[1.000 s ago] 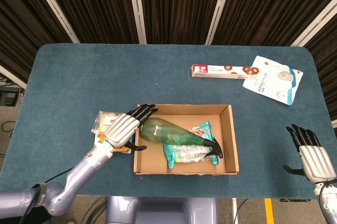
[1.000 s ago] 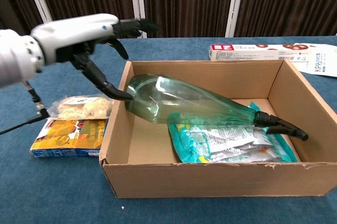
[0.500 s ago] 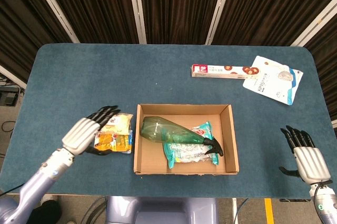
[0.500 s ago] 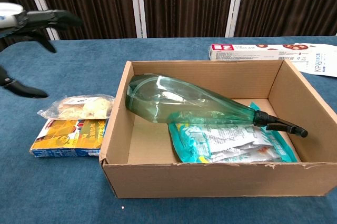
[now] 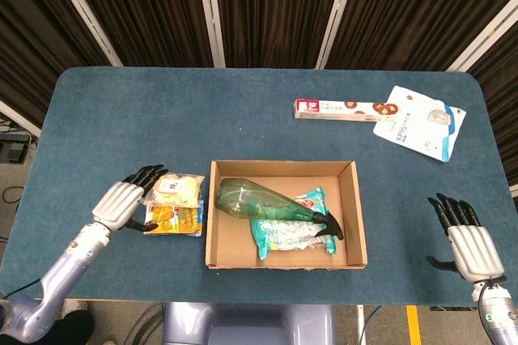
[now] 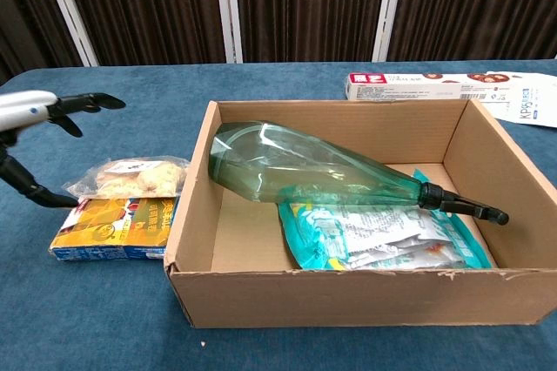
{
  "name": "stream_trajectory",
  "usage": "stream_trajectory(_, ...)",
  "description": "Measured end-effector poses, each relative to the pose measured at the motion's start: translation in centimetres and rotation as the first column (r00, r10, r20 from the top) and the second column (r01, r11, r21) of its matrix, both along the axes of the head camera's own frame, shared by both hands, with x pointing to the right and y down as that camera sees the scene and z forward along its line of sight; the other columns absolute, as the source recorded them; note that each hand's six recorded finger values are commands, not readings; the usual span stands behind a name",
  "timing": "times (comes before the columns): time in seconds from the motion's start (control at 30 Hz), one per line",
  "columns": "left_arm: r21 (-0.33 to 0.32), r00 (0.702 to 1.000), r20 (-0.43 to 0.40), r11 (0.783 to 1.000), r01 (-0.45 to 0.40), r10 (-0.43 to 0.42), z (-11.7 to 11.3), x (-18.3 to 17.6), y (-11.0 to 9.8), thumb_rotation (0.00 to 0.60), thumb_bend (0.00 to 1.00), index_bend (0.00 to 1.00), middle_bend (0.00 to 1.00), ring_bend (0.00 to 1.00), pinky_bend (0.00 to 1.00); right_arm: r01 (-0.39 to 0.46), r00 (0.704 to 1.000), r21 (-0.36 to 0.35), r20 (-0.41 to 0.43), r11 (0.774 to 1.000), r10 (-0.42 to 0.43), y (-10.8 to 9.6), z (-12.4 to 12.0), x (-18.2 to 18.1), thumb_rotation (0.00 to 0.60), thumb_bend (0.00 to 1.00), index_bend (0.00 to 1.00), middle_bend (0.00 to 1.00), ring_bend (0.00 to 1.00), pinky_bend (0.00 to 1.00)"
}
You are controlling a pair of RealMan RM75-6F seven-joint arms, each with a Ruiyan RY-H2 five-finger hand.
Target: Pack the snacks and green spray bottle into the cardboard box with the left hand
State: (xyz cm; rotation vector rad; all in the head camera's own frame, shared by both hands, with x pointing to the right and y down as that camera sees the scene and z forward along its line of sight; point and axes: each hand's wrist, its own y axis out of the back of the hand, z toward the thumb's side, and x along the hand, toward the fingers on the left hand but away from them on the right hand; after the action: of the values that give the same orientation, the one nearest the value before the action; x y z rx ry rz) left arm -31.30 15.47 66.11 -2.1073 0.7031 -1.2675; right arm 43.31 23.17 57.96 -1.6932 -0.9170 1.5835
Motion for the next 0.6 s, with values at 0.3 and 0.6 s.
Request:
stream_trajectory(0.3, 0.07, 1.0, 0.021, 0.997, -0.016, 0.014, 2.6, 2.1, -0.2, 0.6, 0.05, 0.08, 0.11, 0.06, 0.18, -0.013, 1.0, -0.006, -0.004, 1.0, 0.013, -0.2, 0.2, 0.6, 0.6, 0.0, 0.0, 0.0, 0.0, 0.0)
stream_trajectory(0.6, 0.12, 0.998, 0.059, 0.993, -0.006, -0.001, 4.6, 2.4, -1.0, 0.6, 0.1, 0.15, 0.17, 0.09, 0.18, -0.026, 1.0, -0.007, -0.014, 1.0, 0.026, -0.4, 0.1, 1.0, 0.6, 0.0, 0.0, 0.0, 0.0, 0.0)
